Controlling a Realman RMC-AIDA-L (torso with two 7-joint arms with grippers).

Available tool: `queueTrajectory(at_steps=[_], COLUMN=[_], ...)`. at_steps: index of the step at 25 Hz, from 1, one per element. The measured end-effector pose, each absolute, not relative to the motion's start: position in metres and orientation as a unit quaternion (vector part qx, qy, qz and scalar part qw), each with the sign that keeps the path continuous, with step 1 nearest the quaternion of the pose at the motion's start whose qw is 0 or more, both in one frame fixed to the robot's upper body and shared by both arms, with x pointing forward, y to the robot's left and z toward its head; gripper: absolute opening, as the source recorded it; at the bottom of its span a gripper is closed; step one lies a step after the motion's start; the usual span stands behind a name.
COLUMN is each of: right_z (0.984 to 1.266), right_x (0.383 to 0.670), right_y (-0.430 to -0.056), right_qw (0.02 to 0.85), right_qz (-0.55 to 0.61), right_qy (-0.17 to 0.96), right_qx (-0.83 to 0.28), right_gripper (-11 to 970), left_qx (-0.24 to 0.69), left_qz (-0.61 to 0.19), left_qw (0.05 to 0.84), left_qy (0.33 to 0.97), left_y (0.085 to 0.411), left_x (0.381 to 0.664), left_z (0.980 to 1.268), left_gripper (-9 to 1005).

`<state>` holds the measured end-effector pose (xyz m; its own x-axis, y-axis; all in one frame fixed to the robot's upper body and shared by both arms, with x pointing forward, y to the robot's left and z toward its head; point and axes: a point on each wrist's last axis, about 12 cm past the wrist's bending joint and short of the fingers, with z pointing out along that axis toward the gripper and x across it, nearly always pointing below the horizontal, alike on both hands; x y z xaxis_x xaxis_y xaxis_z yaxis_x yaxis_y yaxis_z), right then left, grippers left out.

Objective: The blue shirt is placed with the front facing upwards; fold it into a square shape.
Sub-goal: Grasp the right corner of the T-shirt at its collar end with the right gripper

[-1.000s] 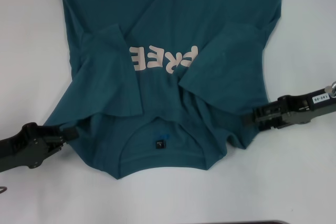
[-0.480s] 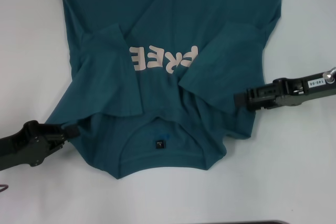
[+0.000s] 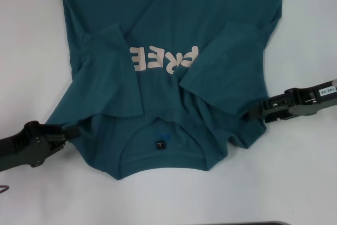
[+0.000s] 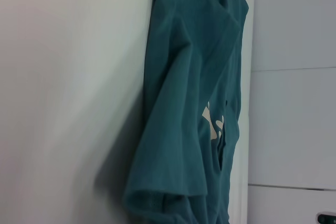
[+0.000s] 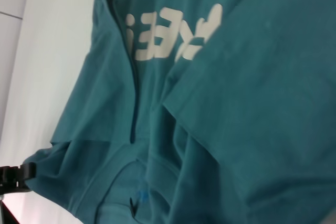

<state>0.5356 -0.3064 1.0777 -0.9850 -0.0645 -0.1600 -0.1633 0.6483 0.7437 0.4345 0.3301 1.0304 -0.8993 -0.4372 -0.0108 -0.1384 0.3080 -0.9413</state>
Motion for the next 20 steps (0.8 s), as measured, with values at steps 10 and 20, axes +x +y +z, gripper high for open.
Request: queueTrajectory(at_steps=[10,20], right_z=[1.078,1.073], right_x=[0.535,0.535], right_y=[-0.309,-0.302], right_qw=[0.057,0.04], right_qz=[0.411,0.393], right_qy=[0.907,0.916], right_qx=[-0.063,-0.071], right_gripper=[807,807], left_qx=[-0.18,-0.182], left_qz=[-0.559,-0.559], left_qw=[0.132,0.135], left_qy=[0.799,0.798], left_y=[0.329,0.33], left_x=[0.434,0.434], left_z=[1.03,1.03], left_gripper=[12,12])
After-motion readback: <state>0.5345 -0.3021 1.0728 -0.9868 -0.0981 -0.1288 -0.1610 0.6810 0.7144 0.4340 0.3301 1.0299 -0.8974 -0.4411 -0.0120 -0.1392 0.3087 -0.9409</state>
